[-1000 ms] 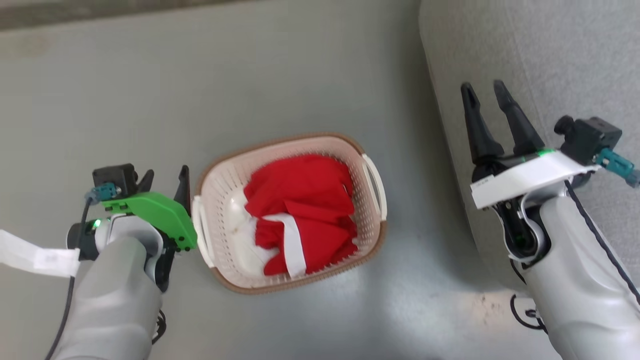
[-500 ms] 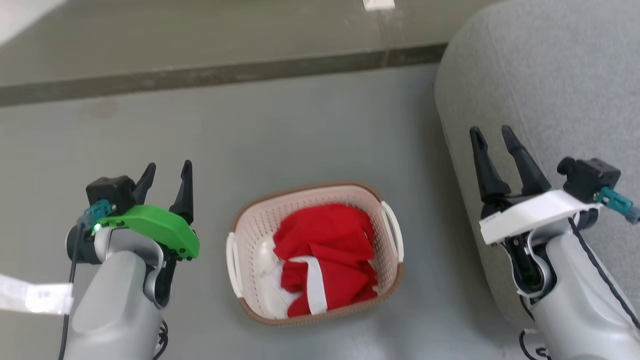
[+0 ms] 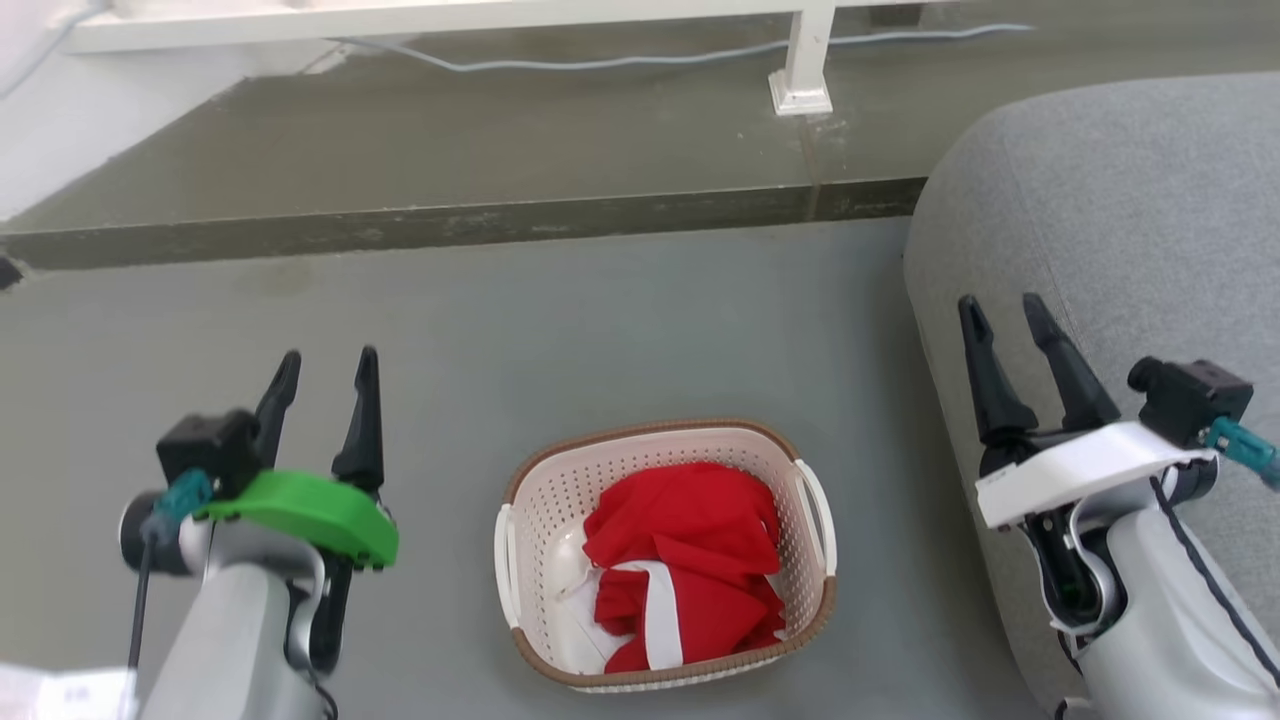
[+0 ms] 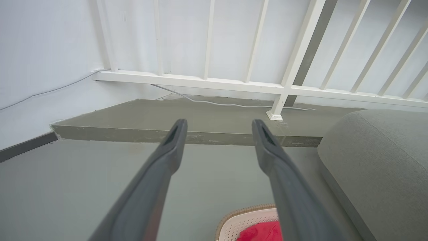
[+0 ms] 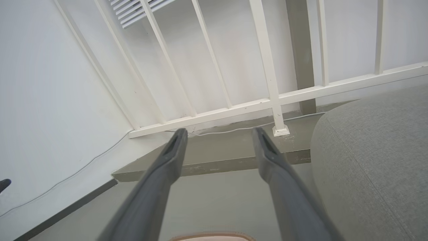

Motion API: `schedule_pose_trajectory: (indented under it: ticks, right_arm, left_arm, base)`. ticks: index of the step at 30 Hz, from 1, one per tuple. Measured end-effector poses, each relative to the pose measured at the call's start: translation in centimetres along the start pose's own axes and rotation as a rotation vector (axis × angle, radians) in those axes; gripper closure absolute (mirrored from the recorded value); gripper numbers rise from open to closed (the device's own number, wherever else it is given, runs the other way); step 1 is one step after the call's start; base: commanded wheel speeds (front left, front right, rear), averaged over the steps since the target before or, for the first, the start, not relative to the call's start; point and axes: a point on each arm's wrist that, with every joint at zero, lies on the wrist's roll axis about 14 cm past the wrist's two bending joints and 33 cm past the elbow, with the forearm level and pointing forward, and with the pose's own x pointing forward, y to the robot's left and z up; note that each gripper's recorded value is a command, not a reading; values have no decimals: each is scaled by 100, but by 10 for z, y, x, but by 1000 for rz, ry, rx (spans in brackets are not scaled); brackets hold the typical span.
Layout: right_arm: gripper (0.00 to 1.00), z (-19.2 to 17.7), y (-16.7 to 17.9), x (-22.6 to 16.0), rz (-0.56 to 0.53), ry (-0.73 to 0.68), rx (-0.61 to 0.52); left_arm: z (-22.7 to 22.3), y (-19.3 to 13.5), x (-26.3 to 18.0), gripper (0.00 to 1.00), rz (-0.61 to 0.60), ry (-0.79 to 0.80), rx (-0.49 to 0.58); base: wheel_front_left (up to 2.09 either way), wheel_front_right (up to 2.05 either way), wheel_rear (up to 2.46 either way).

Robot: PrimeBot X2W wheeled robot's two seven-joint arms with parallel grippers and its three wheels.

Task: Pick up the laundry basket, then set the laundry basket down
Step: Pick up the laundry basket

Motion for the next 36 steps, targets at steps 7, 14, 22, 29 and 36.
schedule_pose_trajectory:
  ticks: [7,14,22,29,36]
  right_arm:
    - [0,2,3,-3,10,-5,-16]
    - [0,5,0,-4,5,-12,-47]
    - [0,5,-1,-5,2,-11,-55]
    - [0,1,-1,-8,-2,-2,-55]
    - [0,0,-1,-10,-6,1,-52]
  left_arm:
    - [5,3,-16,0,16,-24,28]
    - [1,2,-27,0,21,-24,30]
    - [1,0,-33,0,22,-29,25]
    - [3,-2,-35,0,22,-39,27]
    - [1,-4,-38,0,20,-35,37]
  base:
    - [0,0,0]
    - [0,0,0]
    - [0,0,0]
    - [0,0,0]
    - [0,0,0]
